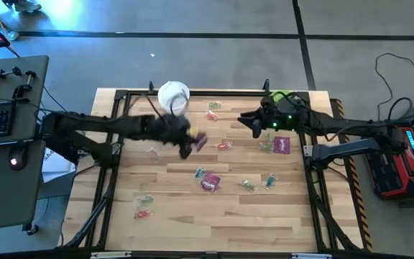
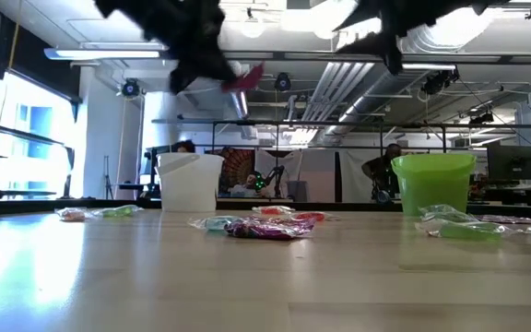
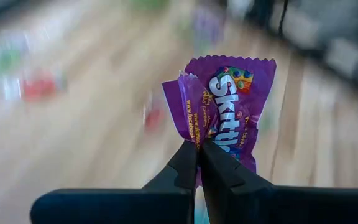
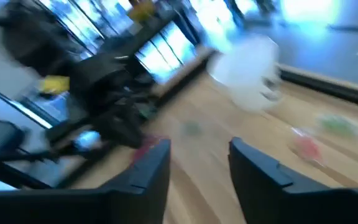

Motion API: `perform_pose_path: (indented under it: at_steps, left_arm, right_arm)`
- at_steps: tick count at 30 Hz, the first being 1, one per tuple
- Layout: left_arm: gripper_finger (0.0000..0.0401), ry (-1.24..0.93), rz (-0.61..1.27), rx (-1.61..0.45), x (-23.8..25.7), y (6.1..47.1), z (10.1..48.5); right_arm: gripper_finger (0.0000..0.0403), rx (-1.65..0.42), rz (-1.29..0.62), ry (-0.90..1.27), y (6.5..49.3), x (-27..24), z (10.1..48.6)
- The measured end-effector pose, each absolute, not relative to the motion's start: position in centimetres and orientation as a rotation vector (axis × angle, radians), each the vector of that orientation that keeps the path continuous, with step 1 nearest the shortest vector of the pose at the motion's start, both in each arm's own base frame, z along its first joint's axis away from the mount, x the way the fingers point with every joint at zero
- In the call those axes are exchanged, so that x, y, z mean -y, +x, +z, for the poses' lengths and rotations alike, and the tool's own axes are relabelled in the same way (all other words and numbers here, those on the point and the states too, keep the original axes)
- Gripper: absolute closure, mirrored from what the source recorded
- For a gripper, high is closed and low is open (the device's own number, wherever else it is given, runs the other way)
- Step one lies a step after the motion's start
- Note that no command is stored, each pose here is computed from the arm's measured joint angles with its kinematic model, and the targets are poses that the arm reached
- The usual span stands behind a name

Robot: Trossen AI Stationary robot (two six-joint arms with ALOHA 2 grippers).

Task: Sort candy by brand, put in halloween buckets
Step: Put the violet candy into the green bucket

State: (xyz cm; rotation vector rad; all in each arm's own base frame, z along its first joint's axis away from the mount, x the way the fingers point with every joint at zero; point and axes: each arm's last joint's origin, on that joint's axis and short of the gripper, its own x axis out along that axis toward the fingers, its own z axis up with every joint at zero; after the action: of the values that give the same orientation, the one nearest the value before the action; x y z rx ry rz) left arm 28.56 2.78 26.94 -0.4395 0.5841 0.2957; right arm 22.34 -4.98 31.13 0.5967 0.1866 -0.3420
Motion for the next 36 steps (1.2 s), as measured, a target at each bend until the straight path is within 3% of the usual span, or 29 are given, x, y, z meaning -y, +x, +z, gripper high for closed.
perform_pose_path:
  at_steps: [8,21,27,36]
  left_arm:
    - [0.0398,-0.487,0.381,-0.226,-6.3,29.6,32.0]
    - [0.0398,-0.333,0.547,-0.111,-6.1,29.8,34.3]
    - [0.0398,-0.210,0.558,-0.106,-4.5,30.1,34.6]
    - [0.0398,-0.155,0.572,-0.099,-3.3,30.2,34.8]
  right_arm:
    - [0.0178,0.002,-0.405,0.583,24.5,3.2,31.7]
    - [0.0174,0.200,-0.482,0.475,28.3,1.3,30.9]
    - [0.0174,0.175,-0.560,0.300,30.3,0.6,33.0]
    - [0.0174,-0.029,-0.593,0.182,34.4,0.8,36.3]
